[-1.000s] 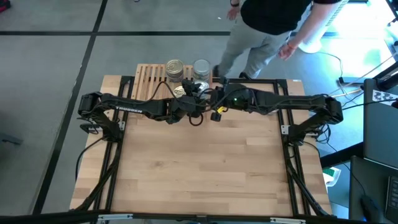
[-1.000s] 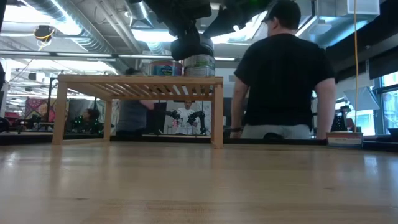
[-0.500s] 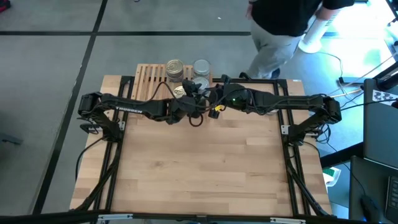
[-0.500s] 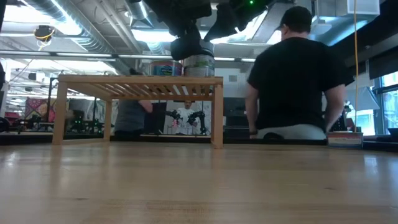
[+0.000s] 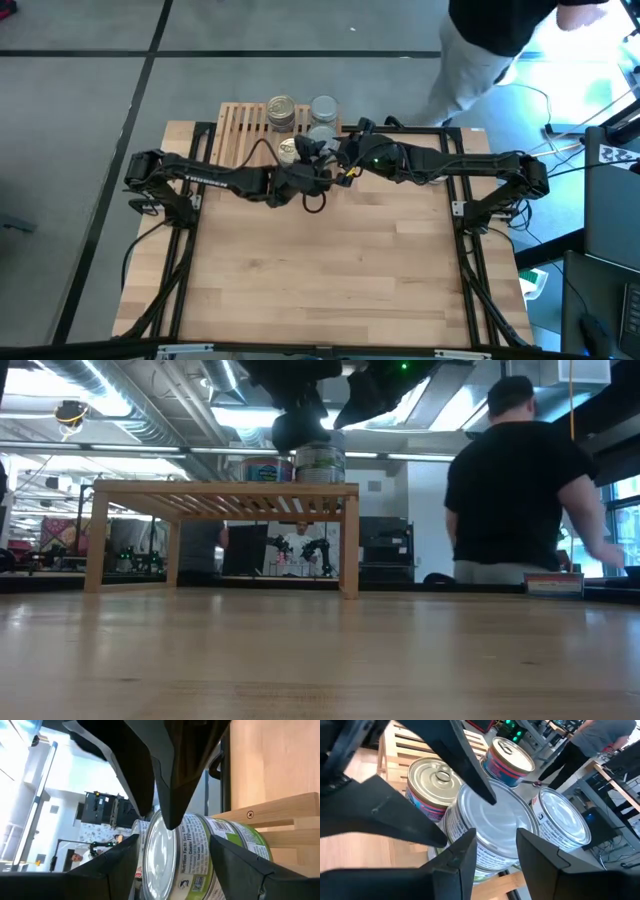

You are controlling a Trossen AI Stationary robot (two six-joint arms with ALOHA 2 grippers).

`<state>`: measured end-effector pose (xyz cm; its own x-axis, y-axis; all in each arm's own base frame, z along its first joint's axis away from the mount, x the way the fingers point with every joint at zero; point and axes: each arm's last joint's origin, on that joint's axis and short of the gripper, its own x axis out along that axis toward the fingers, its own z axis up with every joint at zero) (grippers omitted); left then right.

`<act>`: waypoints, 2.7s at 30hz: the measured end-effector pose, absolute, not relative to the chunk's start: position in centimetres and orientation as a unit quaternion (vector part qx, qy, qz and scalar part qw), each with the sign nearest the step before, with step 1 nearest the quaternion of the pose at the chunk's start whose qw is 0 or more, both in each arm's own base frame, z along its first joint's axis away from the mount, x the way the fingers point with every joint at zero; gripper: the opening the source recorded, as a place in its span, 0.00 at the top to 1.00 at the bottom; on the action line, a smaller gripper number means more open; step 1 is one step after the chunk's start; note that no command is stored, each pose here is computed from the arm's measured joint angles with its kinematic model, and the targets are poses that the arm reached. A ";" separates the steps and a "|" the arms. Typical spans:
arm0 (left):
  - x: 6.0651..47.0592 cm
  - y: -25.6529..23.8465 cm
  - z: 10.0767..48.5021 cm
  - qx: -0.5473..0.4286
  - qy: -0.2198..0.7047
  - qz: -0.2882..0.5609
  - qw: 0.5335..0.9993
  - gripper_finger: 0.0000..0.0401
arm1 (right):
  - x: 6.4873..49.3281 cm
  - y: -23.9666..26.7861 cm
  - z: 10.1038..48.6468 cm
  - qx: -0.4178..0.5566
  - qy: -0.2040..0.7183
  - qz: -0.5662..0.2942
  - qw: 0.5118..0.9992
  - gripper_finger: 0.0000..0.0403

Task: Stack canned seafood by type on shelf
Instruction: Stack the green tuna can on top of the bottom stacked green tuna cans on the shelf, then stack the blue tuna can on top of the bottom blue tuna can on the shelf

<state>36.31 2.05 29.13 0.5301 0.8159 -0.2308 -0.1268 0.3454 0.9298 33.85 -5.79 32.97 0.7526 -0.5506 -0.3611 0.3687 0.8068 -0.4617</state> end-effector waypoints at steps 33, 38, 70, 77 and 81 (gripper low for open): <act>35.7 -5.1 29.2 0.450 0.310 0.317 0.775 0.41 | 23.2 -4.7 34.9 -0.240 0.470 -0.246 0.813 0.66; 35.7 -5.3 29.1 0.432 0.301 0.317 0.789 0.41 | 22.4 -4.6 34.2 -0.227 0.517 -0.241 0.790 0.66; 35.7 -5.7 28.0 0.308 0.282 0.235 0.877 0.41 | 18.5 -6.2 24.3 0.015 0.649 -0.344 0.679 0.44; 35.7 -5.7 28.0 0.307 0.282 0.235 0.878 0.41 | 17.8 -6.1 21.0 0.010 0.658 -0.345 0.669 0.46; 35.7 -5.7 28.0 0.306 0.282 0.235 0.878 0.41 | 17.3 -6.0 19.5 0.000 0.661 -0.352 0.662 0.46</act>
<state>35.72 -5.69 28.00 0.7302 0.5861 -0.3511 -0.2404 0.7014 0.6710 17.31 -6.02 19.52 -0.1224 -0.4673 -0.8756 0.4665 0.7516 -0.4664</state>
